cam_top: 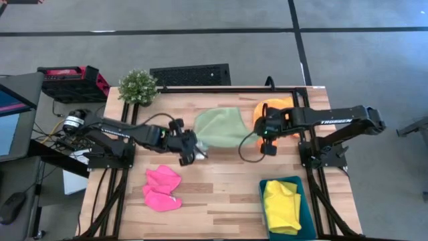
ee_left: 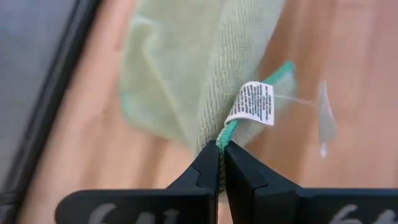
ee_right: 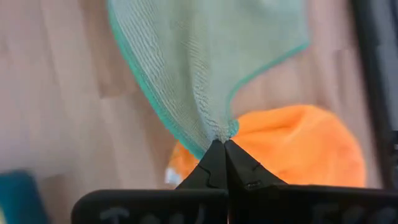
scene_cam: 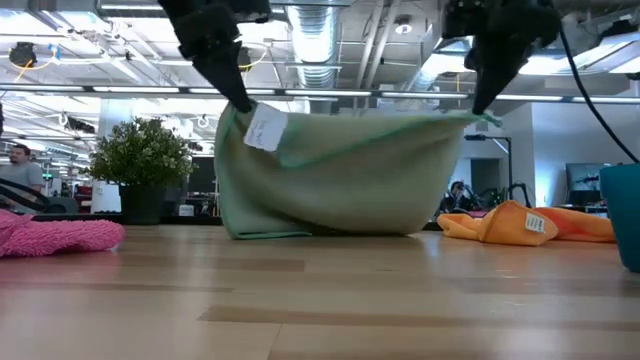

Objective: Fold microfiber towels
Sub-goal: Fold the green microfiber towel

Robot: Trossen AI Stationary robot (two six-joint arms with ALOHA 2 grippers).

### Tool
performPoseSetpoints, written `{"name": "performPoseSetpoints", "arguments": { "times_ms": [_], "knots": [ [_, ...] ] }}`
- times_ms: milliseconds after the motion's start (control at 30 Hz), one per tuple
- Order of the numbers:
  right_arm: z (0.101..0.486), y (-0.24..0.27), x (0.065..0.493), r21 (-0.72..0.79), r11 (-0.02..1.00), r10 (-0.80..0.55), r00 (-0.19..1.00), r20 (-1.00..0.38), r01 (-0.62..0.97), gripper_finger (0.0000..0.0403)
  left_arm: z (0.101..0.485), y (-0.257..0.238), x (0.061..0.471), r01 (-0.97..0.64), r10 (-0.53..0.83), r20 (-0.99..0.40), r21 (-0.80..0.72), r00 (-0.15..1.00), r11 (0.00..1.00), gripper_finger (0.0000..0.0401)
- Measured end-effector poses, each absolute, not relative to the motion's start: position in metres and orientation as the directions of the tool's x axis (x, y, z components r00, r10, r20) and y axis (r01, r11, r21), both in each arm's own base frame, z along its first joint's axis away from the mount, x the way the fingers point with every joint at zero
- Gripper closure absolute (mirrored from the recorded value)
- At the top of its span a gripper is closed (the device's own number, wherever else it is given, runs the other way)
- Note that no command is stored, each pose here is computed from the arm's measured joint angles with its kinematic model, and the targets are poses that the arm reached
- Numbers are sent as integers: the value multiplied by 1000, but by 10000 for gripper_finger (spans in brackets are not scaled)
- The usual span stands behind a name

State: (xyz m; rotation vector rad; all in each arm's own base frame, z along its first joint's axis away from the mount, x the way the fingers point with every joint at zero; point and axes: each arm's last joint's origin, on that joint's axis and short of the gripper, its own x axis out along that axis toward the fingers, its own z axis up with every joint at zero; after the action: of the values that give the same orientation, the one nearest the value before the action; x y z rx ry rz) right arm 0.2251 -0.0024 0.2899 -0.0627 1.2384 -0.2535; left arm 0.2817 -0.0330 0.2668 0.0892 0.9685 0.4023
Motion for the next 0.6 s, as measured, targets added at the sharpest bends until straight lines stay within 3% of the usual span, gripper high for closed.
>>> {"name": "performPoseSetpoints", "arguments": {
  "times_ms": [233, 600],
  "knots": [
    [274, 24, 235, -116, 991, -129, 234, -964, 68, 400, 239, -60, 276, -268, 238, -802, 101, 547, 958, 401],
    [229, 54, 262, -66, 997, -62, 71, -996, -46, 400, 205, -89, 260, -260, 141, -811, -14, 568, 966, 401]
  ]
}}
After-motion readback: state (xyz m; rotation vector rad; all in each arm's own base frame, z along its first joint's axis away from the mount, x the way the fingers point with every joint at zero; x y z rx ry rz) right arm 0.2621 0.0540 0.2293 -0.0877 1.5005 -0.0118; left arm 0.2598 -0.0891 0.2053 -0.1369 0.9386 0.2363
